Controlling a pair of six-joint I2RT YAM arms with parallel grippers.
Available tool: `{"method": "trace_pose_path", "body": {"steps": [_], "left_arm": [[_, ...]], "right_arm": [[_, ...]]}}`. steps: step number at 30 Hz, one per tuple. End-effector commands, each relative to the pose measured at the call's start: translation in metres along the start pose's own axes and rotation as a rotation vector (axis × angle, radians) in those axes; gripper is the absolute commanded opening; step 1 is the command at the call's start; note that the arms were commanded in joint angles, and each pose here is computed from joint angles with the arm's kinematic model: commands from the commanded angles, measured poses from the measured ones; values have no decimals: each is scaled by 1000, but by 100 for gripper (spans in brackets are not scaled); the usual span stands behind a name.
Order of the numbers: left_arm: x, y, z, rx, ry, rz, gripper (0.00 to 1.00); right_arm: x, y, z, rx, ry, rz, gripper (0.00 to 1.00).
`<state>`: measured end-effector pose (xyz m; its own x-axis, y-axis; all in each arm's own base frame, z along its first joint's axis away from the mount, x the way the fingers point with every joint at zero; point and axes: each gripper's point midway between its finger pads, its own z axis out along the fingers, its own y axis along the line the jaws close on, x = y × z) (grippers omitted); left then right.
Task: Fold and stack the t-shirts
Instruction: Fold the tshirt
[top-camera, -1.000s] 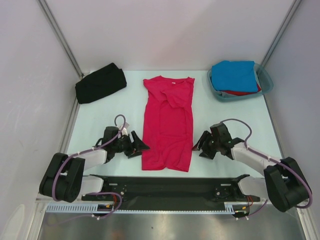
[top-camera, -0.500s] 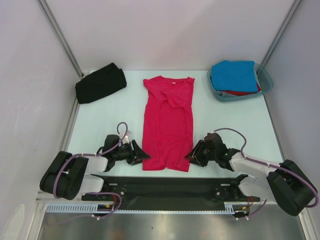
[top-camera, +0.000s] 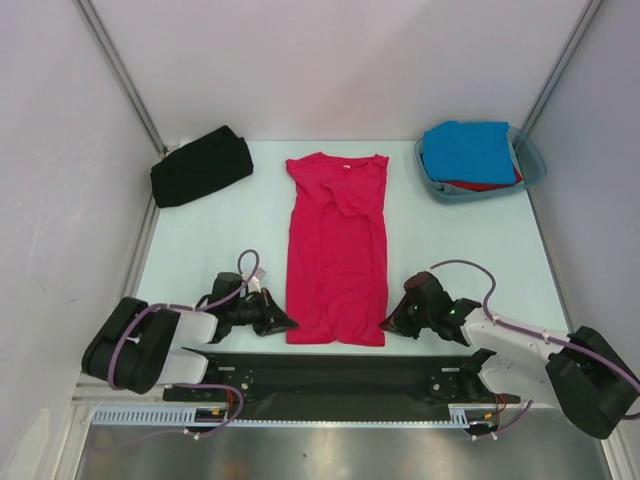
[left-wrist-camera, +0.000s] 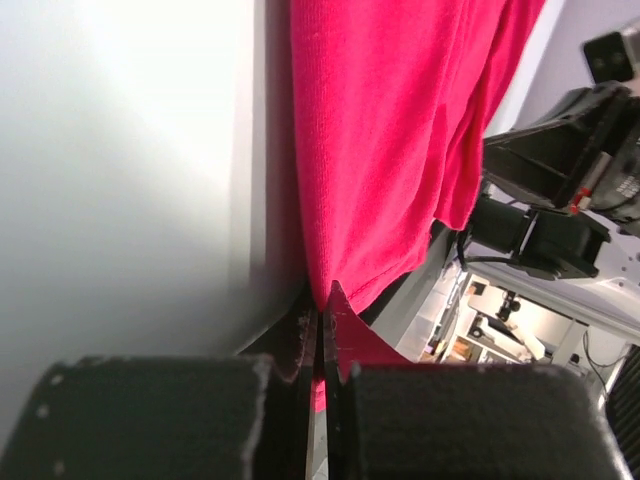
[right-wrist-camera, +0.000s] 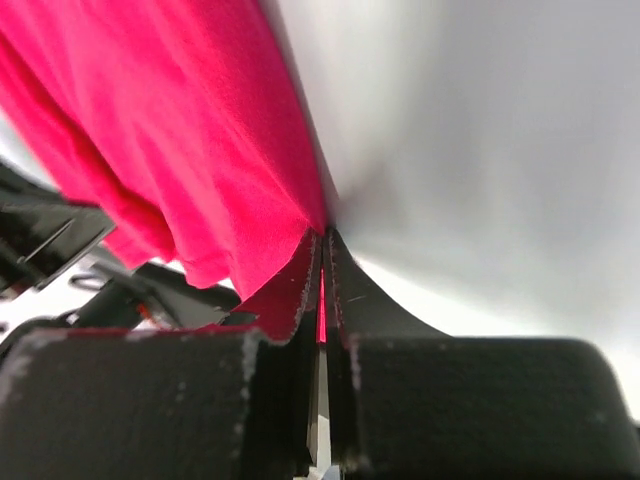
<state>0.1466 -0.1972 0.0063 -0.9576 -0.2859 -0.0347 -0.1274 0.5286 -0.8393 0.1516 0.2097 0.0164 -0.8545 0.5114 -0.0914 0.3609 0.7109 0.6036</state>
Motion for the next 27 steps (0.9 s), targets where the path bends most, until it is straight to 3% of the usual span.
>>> {"method": "trace_pose_path", "body": {"steps": [1,6,11,14,15,16,18,20,27], "left_arm": [[27,68,-13,-314,35,-46,0],[21,76,-23,-402,-26,-47,0],[22,78,-25,-406,-32,-50,0],[25,75,-21,-372,-8,-44,25],[24,73,-18,-357,-2,-38,38],[27,69,-17,-333,17,-37,52],[27,68,-16,-324,20,-40,68],[26,65,-15,-308,14,-22,73],[0,41,-21,-289,-95,64,77]], "right_arm": [[-11,-24,-16,152,-75,-24,0],[-29,-26,-31,209,-168,-47,0],[-31,-33,-30,250,-173,-50,0],[-29,-26,-29,225,-169,-59,20],[-29,-24,-29,217,-170,-68,38],[-29,-24,-30,221,-174,-80,41],[-34,-14,-36,229,-212,-122,46],[-36,-10,-44,250,-234,-170,46],[-45,45,-63,287,-340,-403,39]]}}
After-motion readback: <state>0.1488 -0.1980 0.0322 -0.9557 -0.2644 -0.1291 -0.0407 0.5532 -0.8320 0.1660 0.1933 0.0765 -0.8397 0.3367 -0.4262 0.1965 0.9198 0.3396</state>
